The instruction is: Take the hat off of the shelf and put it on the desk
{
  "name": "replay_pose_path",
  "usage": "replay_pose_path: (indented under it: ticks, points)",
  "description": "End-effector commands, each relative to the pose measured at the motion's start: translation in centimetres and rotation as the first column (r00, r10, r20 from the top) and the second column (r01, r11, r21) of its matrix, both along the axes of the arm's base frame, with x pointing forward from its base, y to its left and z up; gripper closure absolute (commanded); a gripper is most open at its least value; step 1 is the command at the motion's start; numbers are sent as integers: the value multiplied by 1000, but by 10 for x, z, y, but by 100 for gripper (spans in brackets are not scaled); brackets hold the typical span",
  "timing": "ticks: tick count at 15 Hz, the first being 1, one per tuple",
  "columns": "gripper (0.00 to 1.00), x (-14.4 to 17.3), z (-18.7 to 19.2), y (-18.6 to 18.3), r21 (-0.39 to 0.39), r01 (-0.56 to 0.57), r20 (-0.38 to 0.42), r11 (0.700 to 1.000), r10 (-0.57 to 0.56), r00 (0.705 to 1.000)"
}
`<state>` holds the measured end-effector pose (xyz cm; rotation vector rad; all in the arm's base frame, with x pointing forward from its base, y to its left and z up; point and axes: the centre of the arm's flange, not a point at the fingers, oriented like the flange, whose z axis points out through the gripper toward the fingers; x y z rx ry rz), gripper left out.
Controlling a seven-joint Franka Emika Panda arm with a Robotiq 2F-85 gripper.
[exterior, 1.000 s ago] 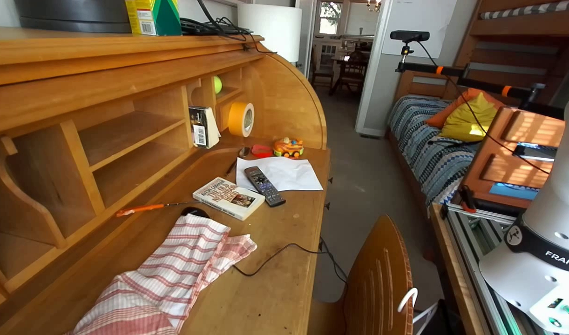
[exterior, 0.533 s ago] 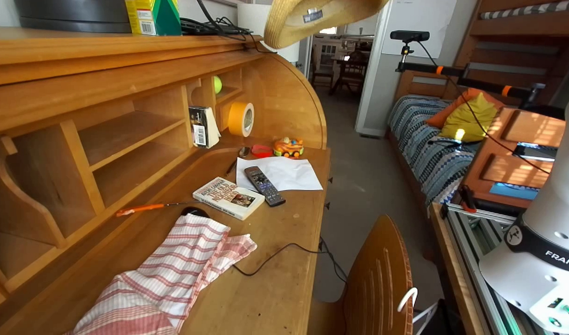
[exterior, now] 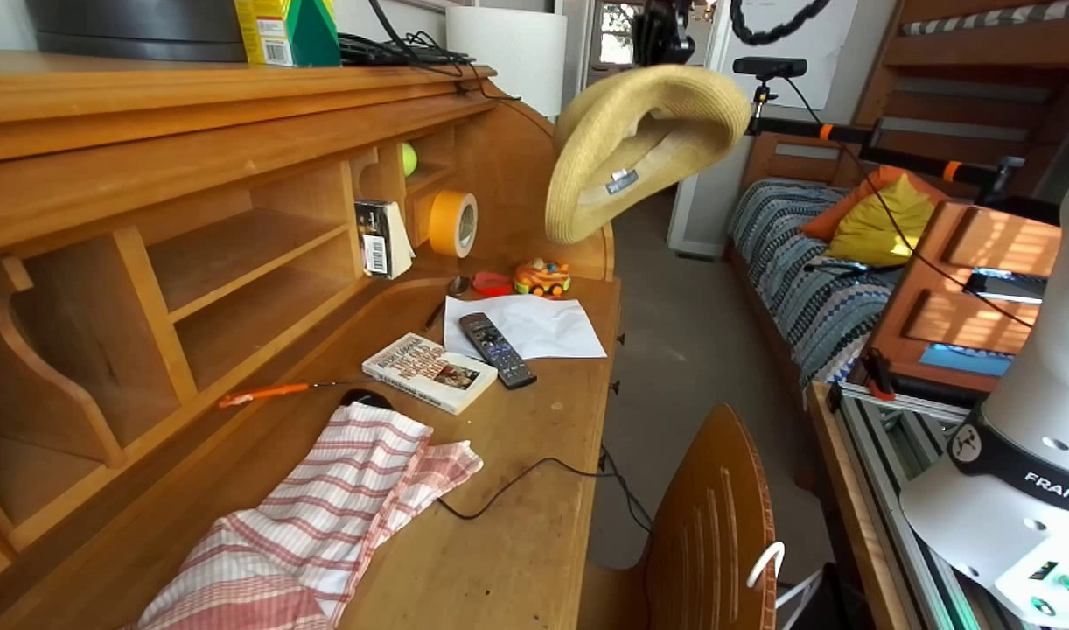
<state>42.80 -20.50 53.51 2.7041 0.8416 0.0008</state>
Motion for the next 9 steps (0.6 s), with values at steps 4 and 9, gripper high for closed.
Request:
replay_pose_path:
  ticks: [4, 9]
  points:
    - [98, 68, -67, -53, -182, -11, -8, 983, 10, 1000]
    - [98, 129, -77, -17, -294, -259, 4, 920, 272, 962]
